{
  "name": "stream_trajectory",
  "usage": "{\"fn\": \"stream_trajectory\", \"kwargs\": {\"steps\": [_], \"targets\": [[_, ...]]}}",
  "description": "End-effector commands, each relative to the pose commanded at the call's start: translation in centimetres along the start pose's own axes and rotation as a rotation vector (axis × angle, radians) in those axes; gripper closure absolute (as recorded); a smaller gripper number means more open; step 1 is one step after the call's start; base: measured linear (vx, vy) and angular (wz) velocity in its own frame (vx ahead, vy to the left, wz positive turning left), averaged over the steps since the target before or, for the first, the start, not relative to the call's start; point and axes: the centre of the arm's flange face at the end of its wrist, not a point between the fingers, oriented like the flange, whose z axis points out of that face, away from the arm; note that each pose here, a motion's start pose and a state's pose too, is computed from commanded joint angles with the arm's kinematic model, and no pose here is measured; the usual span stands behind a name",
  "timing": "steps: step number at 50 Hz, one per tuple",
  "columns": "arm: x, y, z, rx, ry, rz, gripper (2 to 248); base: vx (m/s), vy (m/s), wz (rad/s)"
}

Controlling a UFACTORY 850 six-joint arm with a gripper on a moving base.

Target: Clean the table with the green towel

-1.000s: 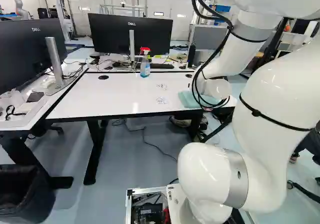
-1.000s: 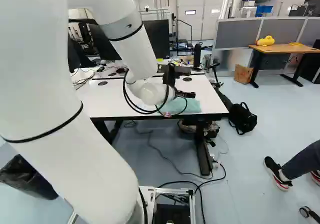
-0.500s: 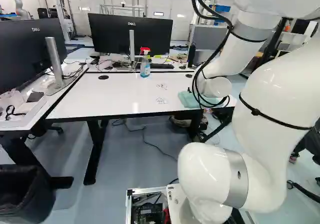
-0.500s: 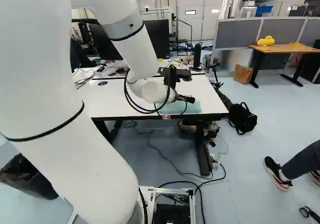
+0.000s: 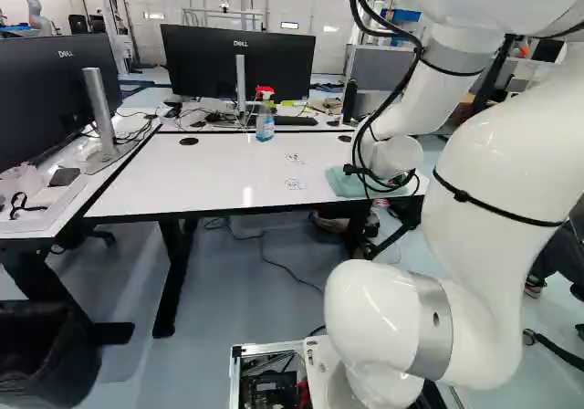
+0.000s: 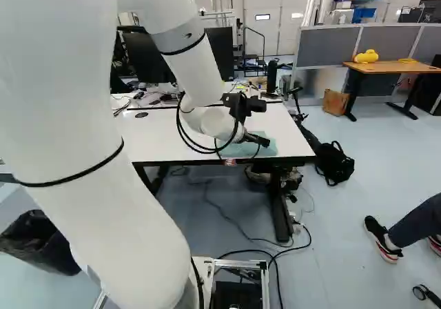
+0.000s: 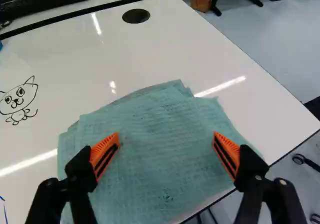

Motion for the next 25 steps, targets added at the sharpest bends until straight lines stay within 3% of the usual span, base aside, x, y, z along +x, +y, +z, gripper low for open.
{"fn": "stream_trajectory", "kwargs": {"steps": [21,22,25], "targets": [[0.0,0.0,0.0,0.0,0.0,0.0,6,0.0,0.0,0.0],[0.0,0.0,0.0,0.0,0.0,0.0,42,0.0,0.0,0.0],[0.0,0.0,0.0,0.0,0.0,0.0,42,0.0,0.0,0.0]]}}
